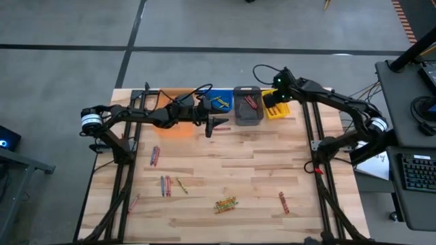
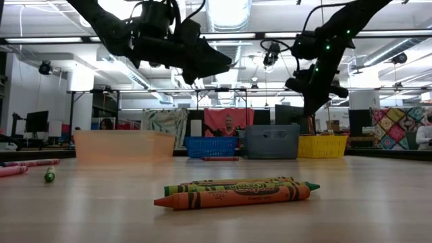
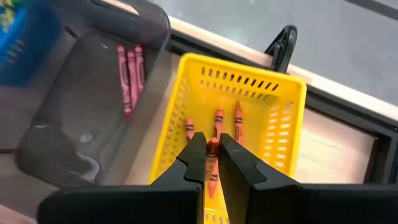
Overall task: Sort crayons
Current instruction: Put the orange crayon into the yellow bin, then put the red crayon into the black bin
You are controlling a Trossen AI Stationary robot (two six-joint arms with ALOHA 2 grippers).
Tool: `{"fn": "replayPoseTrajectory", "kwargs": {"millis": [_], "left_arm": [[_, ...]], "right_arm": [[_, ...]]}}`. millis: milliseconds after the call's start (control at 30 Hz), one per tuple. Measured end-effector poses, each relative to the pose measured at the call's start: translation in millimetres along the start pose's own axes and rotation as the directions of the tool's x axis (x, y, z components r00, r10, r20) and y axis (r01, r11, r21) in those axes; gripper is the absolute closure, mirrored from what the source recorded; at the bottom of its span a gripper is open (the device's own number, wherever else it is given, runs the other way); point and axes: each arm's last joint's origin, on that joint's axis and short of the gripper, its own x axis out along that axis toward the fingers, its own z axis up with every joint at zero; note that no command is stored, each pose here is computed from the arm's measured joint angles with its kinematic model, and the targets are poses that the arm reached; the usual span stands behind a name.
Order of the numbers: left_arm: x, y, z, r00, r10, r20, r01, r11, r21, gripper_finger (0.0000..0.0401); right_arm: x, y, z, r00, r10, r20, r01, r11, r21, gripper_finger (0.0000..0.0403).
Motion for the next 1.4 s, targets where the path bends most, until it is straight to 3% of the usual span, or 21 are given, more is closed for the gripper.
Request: {"fn": "replayPoseTrajectory", "kwargs": {"millis": [700, 1133, 1400], "left_arm": [[0.1, 0.0, -0.1, 1.000, 0.000, 0.000, 0.000, 1.000, -0.013, 0.0235], [1.3, 0.5, -2.5, 1.000, 0.000, -0.010, -0.001, 1.000, -0.016, 0.0235], [1.2, 0.6, -5.5, 0.999, 0.002, -0.040, -0.002, 1.000, -0.007, 0.0235]], "right_arm": [[43.6, -17.2, -1.6, 0.989, -0.072, -0.131, 0.076, 0.997, 0.025, 0.0384], [50.8, -16.8, -1.2, 0.988, -0.089, -0.129, 0.092, 0.995, 0.022, 0.0301], [38.7, -17.1, 0.9, 0.992, -0.074, -0.098, 0.077, 0.997, 0.026, 0.0294]]}}
